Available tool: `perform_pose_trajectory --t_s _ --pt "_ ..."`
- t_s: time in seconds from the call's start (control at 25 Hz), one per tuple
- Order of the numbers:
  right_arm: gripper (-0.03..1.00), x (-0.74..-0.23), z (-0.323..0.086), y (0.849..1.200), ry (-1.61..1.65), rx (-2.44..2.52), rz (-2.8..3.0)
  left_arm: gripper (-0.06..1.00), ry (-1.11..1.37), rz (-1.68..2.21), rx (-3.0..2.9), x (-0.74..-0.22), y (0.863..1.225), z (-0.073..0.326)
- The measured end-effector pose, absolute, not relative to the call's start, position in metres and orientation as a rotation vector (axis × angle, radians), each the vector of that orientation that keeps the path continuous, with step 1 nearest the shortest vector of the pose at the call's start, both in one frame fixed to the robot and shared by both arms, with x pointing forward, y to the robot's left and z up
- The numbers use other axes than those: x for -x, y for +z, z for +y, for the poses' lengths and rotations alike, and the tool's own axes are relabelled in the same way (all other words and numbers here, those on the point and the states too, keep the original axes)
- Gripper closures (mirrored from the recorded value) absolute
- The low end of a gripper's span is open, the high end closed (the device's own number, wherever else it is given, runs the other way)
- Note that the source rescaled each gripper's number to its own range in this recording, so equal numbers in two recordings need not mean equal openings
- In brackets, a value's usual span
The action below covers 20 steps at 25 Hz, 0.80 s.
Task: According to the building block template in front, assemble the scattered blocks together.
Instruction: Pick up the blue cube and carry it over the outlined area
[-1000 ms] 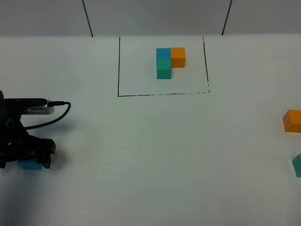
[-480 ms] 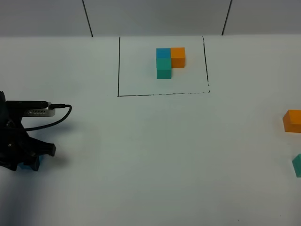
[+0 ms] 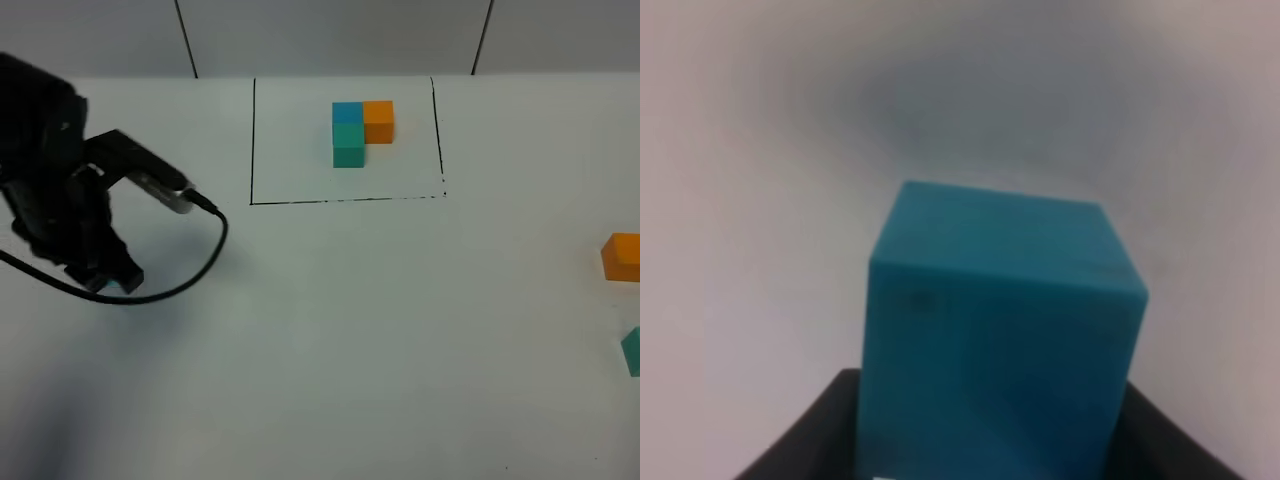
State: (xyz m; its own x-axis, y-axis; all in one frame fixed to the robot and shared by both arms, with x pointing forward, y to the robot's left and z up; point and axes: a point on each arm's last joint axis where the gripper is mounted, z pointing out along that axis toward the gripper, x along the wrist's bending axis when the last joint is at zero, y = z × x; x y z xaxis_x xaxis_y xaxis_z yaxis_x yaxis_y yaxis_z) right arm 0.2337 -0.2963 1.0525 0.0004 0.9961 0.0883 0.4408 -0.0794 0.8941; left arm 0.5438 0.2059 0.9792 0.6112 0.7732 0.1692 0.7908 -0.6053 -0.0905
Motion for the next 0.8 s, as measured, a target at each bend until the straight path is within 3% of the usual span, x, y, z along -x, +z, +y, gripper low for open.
perform_pose_trajectory --t_s 0.44,0.8 --pt "0.23 -0.234 -0.296 1.052 1.039 -1.6 1.511 0.94 -0.087 -0.417 3.062 -0.607 0.99 0.085" --pt "0.23 -0.234 -0.296 1.052 1.041 -1.604 1.508 0.94 -0.105 -0.19 3.132 -0.634 0.957 0.038"
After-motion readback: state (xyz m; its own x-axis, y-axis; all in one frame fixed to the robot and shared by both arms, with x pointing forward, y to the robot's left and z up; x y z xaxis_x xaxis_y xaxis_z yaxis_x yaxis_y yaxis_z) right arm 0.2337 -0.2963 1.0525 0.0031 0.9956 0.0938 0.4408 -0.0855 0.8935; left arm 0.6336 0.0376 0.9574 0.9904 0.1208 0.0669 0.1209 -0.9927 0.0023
